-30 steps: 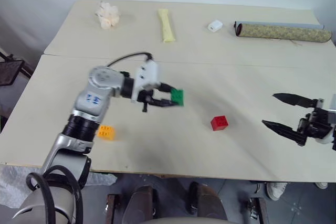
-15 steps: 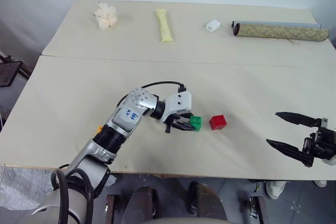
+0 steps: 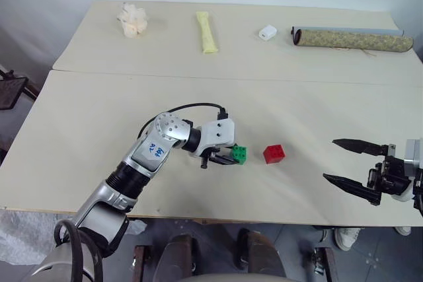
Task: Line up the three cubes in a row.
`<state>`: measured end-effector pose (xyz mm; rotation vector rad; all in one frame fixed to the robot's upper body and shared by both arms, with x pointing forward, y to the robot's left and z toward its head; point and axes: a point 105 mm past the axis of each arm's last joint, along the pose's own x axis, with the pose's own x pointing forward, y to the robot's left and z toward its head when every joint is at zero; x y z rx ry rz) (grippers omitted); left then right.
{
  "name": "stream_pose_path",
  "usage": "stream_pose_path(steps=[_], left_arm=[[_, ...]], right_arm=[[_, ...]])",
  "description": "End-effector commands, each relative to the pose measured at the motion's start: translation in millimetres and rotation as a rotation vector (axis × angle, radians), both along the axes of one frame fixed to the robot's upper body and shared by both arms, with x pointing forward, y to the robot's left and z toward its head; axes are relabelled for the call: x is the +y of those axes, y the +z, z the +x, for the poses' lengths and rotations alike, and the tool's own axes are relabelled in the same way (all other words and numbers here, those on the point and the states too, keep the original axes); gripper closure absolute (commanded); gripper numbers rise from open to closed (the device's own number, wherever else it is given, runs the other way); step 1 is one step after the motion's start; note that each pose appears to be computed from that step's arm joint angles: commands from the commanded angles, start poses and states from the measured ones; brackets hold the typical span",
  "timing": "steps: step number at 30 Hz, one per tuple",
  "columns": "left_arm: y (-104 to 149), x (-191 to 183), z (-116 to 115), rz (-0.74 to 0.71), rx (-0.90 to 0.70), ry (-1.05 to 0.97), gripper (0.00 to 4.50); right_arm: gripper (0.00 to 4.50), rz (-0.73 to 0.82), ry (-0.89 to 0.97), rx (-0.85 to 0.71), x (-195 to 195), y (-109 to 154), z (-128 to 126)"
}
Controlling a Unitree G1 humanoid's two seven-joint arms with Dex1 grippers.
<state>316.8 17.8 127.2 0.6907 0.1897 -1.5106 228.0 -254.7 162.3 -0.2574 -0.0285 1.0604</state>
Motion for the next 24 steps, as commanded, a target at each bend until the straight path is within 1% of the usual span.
stream_pose_path(steps=[1, 2, 3, 6, 7, 9, 10, 12, 14, 18, 20, 21, 22, 23, 24], left_arm=[[0.6, 8.4, 11.0, 0.031, -0.03, 0.034, 2.67], [1.6, 8.3, 11.1, 0.025, -0.034, 0.027, 2.28], [1.7, 8.5, 10.5, 0.026, -0.032, 0.019, 2.07], [2.6, 8.1, 10.4, 0.012, -0.038, 0.013, 1.16], [5.0, 7.2, 10.2, -0.007, -0.046, 0.01, 0.78], [12.3, 5.8, 8.0, -0.05, -0.053, -0.011, 0.21], [17.4, 5.9, 7.8, -0.077, -0.055, -0.014, 0.05], [28.9, 8.7, 2.5, -0.128, -0.038, -0.059, 0.05], [46.7, 20.0, -2.2, -0.18, -0.05, -0.116, 0.05], [78.8, 55.1, 5.9, -0.268, -0.136, -0.093, 0.05], [92.7, 75.1, 5.3, -0.336, -0.194, -0.085, 0.05], [107.7, 91.4, 11.1, -0.421, -0.287, -0.018, 0.05], [110.6, 118.7, 13.1, -0.454, -0.316, 0.077, 0.05], [106.8, 142.7, 10.2, -0.442, -0.339, 0.144, 0.05], [97.7, 165.3, 3.2, -0.418, -0.324, 0.21, 0.05]], right_arm=[[0.0, -0.018, 0.026, -0.003, -1.0, -0.1, -1.0], [0.0, -0.021, 0.03, -0.001, -1.1, -0.8, -0.6], [0.0, -0.023, 0.032, 0.001, -1.3, -1.4, -0.3], [0.0, -0.026, 0.036, 0.004, -1.5, -2.7, 1.4], [0.0, -0.025, 0.039, 0.004, -1.2, -2.9, 1.7], [0.0, -0.022, 0.049, 0.007, 0.8, -3.5, 2.7], [0.0, -0.02, 0.055, 0.007, 2.2, -3.5, 3.2], [0.0, -0.015, 0.072, 0.007, 5.8, -2.9, 4.6], [0.0, -0.01, 0.099, 0.009, 10.8, -1.2, 7.3], [0.0, -0.005, 0.134, 0.014, 21.0, 2.5, 18.9], [0.0, -0.007, 0.144, -0.021, 27.9, 6.4, 27.1], [0.0, 0.01, 0.159, -0.031, 33.0, 9.9, 30.9], [0.0, 0.032, 0.19, -0.025, 40.9, 12.8, 33.7], [0.0, 0.037, 0.228, -0.025, 48.1, 14.3, 34.5], [0.0, 0.046, 0.261, -0.035, 55.2, 16.5, 35.5]])
